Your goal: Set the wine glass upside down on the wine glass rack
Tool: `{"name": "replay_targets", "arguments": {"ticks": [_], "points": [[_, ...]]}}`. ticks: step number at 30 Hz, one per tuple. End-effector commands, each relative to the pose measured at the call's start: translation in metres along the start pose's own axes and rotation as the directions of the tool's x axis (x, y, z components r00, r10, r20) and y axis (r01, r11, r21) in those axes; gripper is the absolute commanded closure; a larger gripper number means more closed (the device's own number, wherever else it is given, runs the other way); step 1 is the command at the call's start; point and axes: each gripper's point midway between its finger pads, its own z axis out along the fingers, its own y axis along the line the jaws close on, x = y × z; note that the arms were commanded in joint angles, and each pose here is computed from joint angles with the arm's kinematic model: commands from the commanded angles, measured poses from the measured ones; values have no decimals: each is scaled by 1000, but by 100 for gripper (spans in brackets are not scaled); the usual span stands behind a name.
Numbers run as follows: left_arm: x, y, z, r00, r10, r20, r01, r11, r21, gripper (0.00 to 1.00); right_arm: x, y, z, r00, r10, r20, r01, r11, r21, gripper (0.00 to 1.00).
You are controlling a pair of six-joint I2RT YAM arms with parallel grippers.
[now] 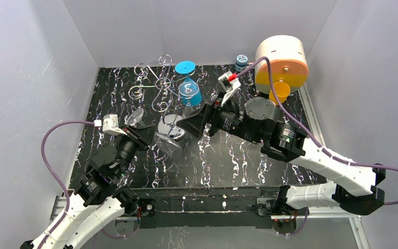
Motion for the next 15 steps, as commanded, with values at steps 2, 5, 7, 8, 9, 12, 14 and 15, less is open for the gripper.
{"name": "replay_targets", "arguments": {"ticks": [2, 5, 7, 8, 9, 12, 14, 15], "points": [[-23, -56, -16, 959, 266, 93, -282, 912, 297, 100, -23, 30, 2, 988, 152, 18, -150, 986, -69, 14], [-21, -70, -23, 929, 356, 105, -369, 851, 374, 100, -17, 38, 10, 979, 204, -27, -206, 974, -90, 15], [-19, -78, -25, 908, 405, 107, -411, 811, 417, 100, -13, 41, 16, 970, 238, -55, -243, 966, -90, 16], [-17, -82, -27, 894, 433, 112, -435, 784, 443, 100, -11, 42, 19, 965, 253, -68, -259, 962, -85, 16], [-14, -86, -28, 884, 454, 114, -451, 761, 466, 100, -9, 42, 23, 960, 268, -78, -274, 959, -76, 16], [-9, -94, -29, 860, 497, 116, -480, 712, 512, 100, -1, 36, 36, 941, 320, -107, -323, 946, -15, 20], [-7, -97, -28, 851, 514, 111, -488, 695, 528, 100, 4, 31, 43, 930, 347, -121, -345, 938, 36, 25], [-7, -99, -28, 847, 519, 112, -492, 688, 534, 100, 5, 30, 46, 927, 353, -128, -349, 936, 52, 27]]}}
